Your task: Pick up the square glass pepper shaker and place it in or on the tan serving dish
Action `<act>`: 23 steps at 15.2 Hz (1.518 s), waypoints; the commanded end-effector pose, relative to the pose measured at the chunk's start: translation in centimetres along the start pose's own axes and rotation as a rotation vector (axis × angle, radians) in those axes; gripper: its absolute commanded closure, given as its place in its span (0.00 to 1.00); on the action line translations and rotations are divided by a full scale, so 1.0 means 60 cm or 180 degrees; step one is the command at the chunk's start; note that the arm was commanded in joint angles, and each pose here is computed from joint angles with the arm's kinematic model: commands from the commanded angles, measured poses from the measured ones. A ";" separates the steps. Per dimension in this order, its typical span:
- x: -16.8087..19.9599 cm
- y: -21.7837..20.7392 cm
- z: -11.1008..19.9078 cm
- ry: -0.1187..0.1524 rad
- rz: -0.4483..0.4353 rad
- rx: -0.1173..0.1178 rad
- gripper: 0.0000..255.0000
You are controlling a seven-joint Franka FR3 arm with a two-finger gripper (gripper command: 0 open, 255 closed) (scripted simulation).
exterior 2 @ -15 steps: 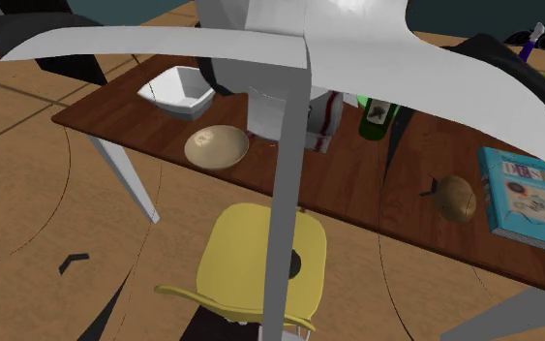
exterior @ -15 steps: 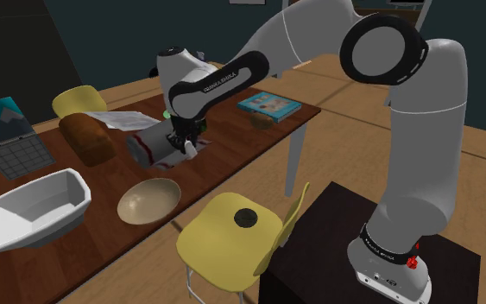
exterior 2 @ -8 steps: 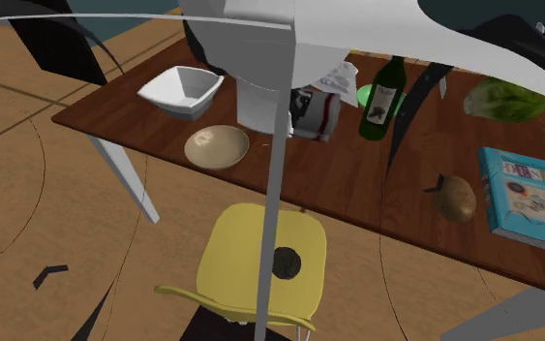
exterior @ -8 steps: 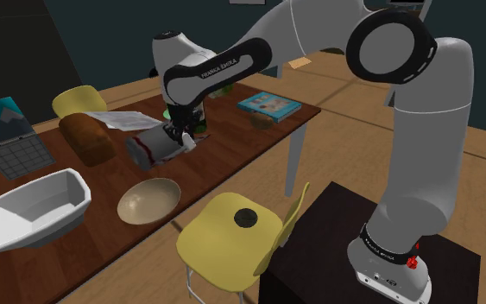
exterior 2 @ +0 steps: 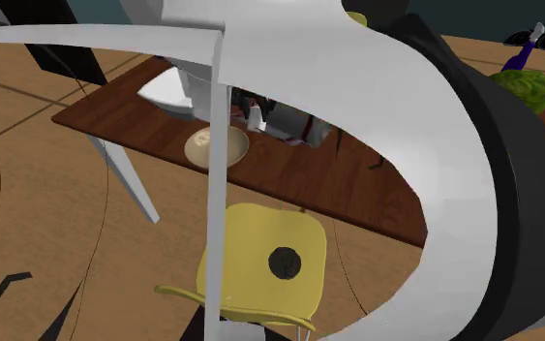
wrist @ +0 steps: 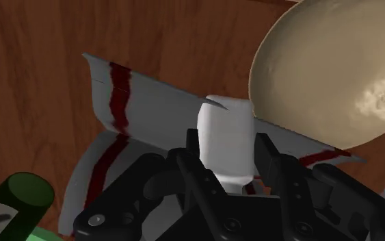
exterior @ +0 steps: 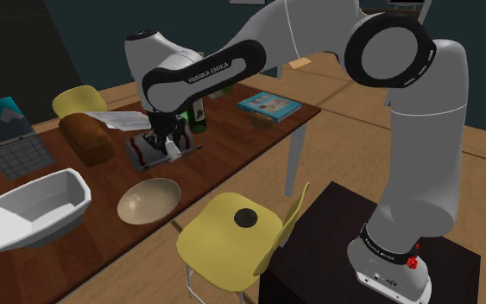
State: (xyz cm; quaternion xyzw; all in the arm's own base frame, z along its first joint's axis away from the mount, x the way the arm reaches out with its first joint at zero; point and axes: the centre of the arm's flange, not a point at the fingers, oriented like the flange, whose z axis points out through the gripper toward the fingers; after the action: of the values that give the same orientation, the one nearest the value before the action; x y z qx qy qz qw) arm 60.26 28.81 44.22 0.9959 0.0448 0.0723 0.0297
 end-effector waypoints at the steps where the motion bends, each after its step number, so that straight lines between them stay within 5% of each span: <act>1: -0.010 -0.049 -0.003 0.0004 -0.0004 0.0006 1.00; 8: -0.040 -0.209 -0.021 0.0004 -0.0004 0.0006 1.00; 23: -0.057 -0.217 0.100 0.0004 -0.0004 0.0006 1.00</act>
State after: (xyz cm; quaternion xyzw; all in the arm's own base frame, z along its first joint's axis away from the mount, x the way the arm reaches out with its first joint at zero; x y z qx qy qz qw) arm 56.19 41.66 37.75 0.9956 0.0490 0.0755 0.0245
